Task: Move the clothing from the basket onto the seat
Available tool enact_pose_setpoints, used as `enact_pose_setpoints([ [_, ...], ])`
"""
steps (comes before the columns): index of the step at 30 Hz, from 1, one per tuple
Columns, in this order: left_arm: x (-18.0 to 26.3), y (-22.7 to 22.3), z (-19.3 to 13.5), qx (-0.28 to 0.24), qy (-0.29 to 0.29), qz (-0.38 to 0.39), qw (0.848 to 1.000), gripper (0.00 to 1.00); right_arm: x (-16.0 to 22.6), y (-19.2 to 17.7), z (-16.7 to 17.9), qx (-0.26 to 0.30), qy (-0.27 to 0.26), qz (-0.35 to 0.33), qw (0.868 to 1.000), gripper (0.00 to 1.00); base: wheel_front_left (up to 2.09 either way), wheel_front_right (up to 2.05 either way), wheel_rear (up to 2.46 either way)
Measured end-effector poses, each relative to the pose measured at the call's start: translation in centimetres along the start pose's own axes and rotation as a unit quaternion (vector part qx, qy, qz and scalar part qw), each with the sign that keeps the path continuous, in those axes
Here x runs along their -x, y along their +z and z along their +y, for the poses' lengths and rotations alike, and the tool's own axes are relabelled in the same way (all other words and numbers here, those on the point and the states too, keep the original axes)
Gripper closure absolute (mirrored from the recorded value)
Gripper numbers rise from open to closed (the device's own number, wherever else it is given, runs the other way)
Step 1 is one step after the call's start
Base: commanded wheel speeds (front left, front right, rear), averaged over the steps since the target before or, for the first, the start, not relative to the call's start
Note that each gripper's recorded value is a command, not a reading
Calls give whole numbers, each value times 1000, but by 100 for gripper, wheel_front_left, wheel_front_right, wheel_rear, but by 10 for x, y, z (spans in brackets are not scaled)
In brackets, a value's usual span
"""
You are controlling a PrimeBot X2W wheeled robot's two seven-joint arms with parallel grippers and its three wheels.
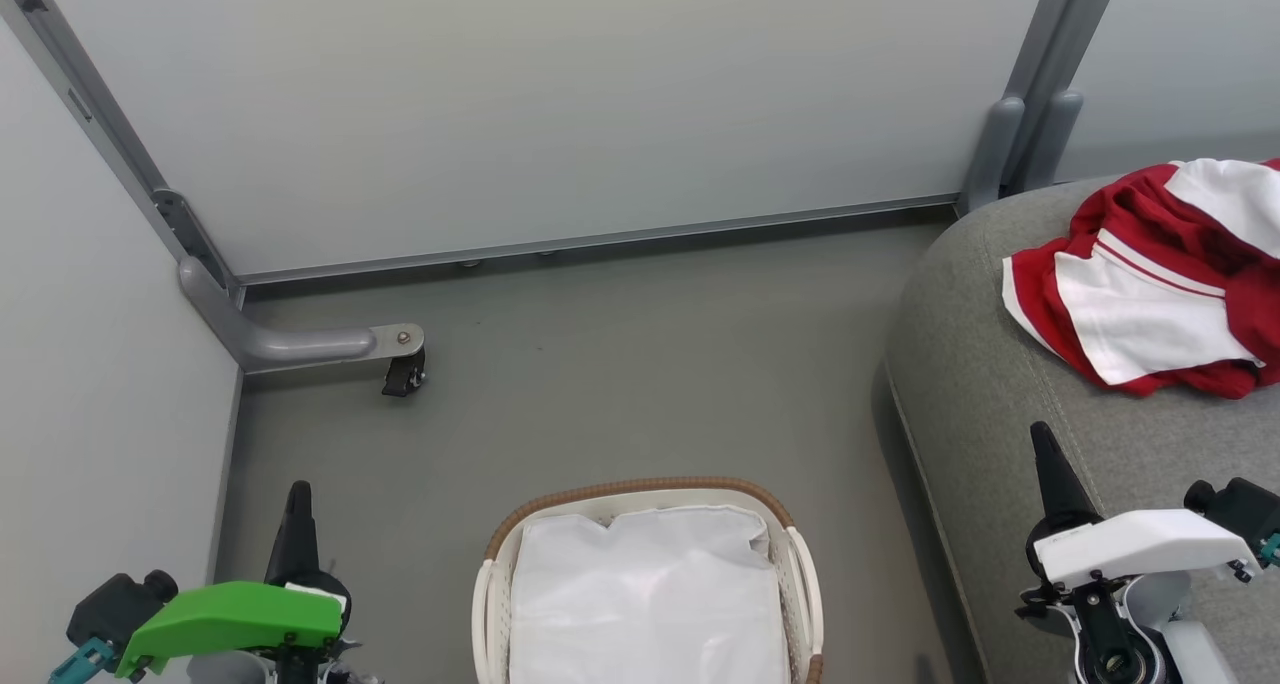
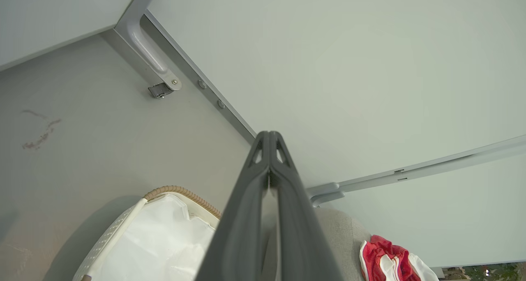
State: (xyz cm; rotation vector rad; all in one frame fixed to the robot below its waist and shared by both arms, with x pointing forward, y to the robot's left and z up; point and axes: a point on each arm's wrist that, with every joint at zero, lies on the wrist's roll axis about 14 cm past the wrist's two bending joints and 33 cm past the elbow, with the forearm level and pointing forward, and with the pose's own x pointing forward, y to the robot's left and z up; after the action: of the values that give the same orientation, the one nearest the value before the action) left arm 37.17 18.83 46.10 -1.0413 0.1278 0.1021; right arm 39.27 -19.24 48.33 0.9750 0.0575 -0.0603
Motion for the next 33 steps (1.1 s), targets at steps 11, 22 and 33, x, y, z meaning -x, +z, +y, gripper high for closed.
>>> enact_pose_setpoints([
  [11, -2, 5, -4, 54, -8, -1, 999, 100, 1, 3, 1, -60, 2, 0, 998, 100, 0, 0, 0],
  [22, -4, 11, -10, 101, -19, -4, 995, 100, 2, 5, 3, -113, 6, 1, 994, 100, 0, 0, 0],
  [33, -6, 15, -16, 146, -31, -5, 989, 100, 2, 9, 7, -163, 14, 1, 986, 100, 0, 0, 0],
])
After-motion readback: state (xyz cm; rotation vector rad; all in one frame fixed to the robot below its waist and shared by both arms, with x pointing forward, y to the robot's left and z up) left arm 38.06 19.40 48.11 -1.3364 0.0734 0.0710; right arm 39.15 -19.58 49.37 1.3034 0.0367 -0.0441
